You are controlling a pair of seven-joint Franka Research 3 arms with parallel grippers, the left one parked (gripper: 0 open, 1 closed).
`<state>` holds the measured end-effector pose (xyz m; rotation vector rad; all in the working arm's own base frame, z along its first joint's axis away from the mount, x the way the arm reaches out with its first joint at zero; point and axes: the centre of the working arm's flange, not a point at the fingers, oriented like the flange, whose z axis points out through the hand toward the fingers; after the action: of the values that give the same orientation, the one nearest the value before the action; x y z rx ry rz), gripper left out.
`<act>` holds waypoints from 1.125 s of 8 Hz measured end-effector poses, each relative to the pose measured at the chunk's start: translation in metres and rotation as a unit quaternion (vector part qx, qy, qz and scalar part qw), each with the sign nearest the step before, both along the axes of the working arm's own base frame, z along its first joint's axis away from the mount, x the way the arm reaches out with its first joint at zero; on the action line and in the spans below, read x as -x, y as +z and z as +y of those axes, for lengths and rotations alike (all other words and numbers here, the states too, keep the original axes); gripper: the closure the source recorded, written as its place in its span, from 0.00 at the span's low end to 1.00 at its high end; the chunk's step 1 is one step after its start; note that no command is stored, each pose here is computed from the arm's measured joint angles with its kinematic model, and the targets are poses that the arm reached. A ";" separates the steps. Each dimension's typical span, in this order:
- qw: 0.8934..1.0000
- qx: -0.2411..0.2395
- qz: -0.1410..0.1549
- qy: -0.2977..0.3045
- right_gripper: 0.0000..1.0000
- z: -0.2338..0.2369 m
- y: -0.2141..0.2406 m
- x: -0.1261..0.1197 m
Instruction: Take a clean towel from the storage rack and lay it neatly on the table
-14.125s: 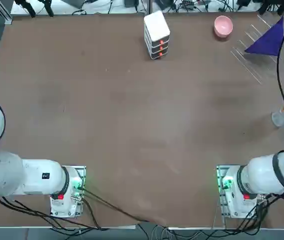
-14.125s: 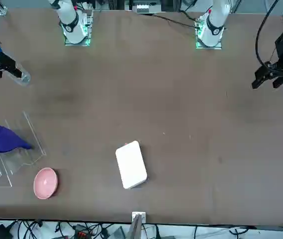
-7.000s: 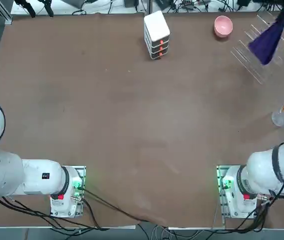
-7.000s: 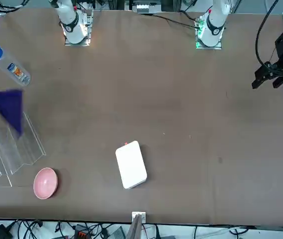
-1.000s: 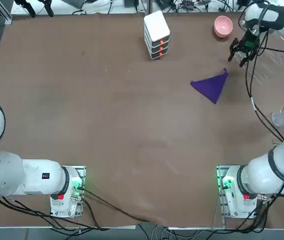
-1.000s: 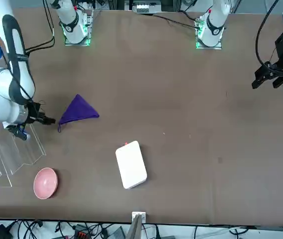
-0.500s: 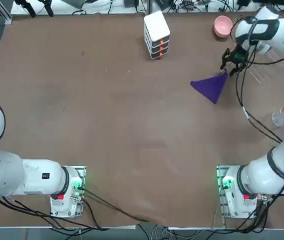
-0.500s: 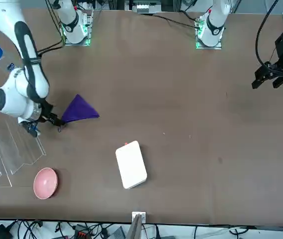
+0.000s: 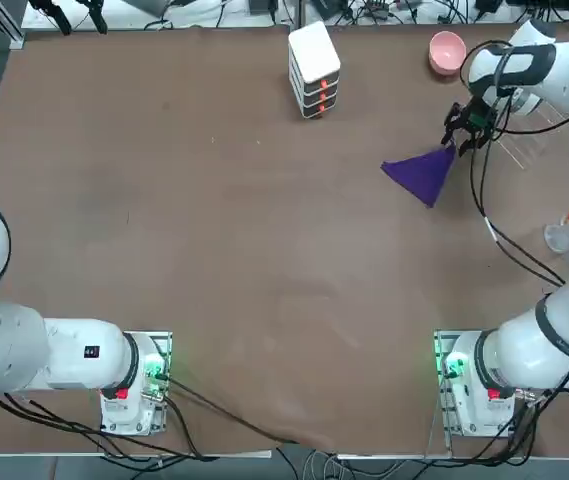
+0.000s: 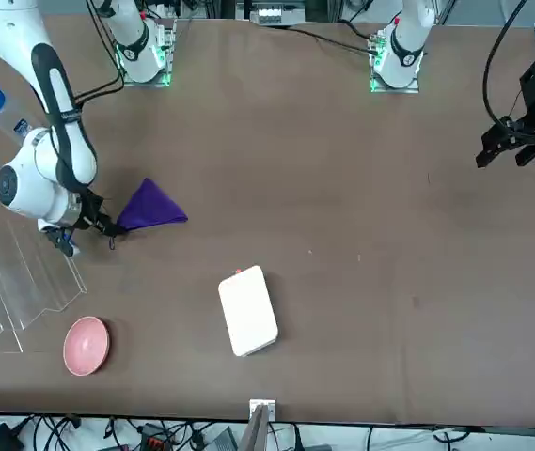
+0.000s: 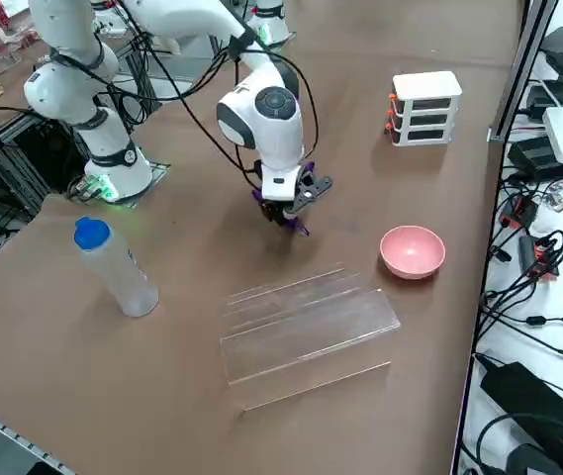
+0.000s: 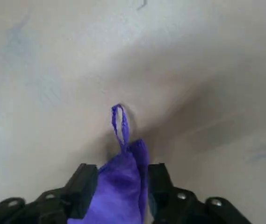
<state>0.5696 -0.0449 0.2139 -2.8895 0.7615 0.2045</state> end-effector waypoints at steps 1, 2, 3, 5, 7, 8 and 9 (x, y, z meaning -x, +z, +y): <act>1.000 0.001 -0.001 0.000 0.35 0.000 -0.002 0.000; 1.000 0.002 -0.001 0.000 0.37 0.000 -0.004 0.000; 1.000 0.002 0.000 0.000 0.41 0.000 -0.006 0.000; 1.000 0.001 -0.001 -0.001 0.56 0.000 -0.006 0.000; 1.000 0.001 -0.004 0.001 0.86 0.000 -0.004 -0.002; 1.000 0.001 -0.005 0.003 0.89 0.000 -0.003 -0.003; 1.000 0.001 -0.007 0.005 0.96 0.000 -0.002 -0.004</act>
<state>0.5735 -0.0447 0.2119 -2.8935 0.7448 0.1860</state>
